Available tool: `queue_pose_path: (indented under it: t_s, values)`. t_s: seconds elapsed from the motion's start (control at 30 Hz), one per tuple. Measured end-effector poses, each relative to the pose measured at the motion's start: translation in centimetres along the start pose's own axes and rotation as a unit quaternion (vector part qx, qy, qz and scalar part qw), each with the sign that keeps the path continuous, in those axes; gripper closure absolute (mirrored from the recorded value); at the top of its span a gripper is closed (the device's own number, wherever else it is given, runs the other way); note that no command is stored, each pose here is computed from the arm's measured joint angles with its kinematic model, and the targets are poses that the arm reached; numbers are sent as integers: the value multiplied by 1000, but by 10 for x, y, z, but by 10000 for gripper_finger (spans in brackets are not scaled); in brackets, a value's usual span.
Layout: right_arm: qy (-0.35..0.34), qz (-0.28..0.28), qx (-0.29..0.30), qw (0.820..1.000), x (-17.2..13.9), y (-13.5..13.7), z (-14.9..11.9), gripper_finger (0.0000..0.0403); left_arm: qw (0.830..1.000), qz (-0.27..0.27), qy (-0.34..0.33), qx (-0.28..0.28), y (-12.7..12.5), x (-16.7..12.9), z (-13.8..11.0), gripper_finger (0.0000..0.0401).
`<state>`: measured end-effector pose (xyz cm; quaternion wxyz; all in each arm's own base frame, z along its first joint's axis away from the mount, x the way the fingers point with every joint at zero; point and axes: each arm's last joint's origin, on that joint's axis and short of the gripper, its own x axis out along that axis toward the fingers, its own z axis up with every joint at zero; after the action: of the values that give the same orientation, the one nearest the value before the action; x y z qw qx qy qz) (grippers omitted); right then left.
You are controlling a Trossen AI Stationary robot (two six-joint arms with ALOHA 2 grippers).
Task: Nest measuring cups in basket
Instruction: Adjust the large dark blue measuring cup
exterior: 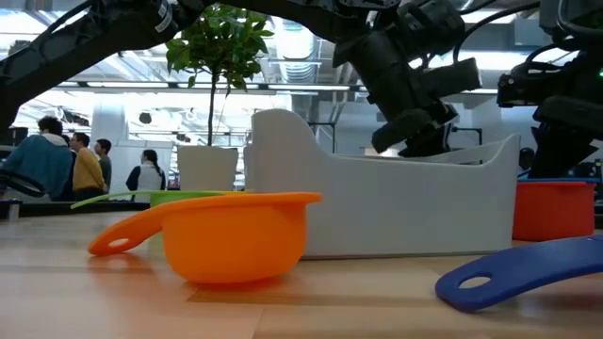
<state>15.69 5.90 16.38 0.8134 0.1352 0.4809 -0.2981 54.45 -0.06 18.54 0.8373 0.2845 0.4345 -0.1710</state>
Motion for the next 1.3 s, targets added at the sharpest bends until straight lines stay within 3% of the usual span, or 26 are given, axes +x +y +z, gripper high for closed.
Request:
queue_pose_path:
  t_s: [0.57, 0.93, 1.3]
  values:
    - [-18, 25, -9, 999, 0, 6, 4, 373, 999, -8, -36, 20, 1, 5, 3, 401]
    - [-11, 15, -15, 1000, 0, 3, 2, 375, 1000, -16, 19, 5, -4, 2, -4, 401]
    - [-15, 20, -12, 1000, 0, 4, 3, 378, 999, 7, -30, 11, 2, 5, 4, 401]
